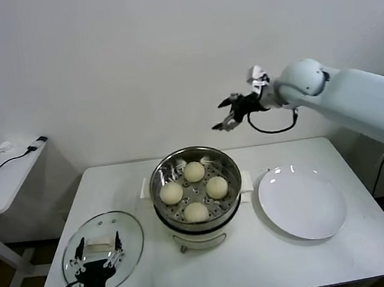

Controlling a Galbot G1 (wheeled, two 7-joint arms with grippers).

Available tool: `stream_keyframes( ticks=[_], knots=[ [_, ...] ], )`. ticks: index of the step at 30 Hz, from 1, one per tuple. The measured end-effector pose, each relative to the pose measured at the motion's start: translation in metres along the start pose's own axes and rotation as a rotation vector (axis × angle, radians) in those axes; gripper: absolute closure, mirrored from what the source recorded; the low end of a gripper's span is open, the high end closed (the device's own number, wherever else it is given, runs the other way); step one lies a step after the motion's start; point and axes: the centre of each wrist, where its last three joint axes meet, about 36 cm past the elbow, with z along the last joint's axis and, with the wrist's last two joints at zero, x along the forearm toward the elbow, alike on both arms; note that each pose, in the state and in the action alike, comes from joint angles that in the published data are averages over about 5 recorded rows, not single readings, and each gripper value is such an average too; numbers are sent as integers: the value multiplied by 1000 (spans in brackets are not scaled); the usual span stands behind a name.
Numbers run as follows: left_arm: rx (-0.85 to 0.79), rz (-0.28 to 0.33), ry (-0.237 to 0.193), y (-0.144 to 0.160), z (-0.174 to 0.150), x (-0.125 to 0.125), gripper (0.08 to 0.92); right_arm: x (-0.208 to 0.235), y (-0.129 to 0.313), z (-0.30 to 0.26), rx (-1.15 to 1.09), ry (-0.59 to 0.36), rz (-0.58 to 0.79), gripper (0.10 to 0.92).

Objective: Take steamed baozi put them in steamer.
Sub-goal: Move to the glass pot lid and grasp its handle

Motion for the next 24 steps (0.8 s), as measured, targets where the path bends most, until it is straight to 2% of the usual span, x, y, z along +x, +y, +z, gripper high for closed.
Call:
stream_keyframes(
  ticks=[6, 15, 20, 24],
  knots=[
    [-5, 3, -36, 4, 3, -4, 177, 26, 9, 65, -114, -155, 245, 200],
    [-26, -4, -92, 12, 2, -12, 177, 55, 62, 161, -248, -341, 496, 200],
    [-98, -15, -116, 19, 10, -14, 177, 71, 103, 217, -344, -401, 606, 200],
    [-178, -23, -129, 23, 18, -14, 177, 86, 139, 261, -419, -415, 690, 200]
  ],
)
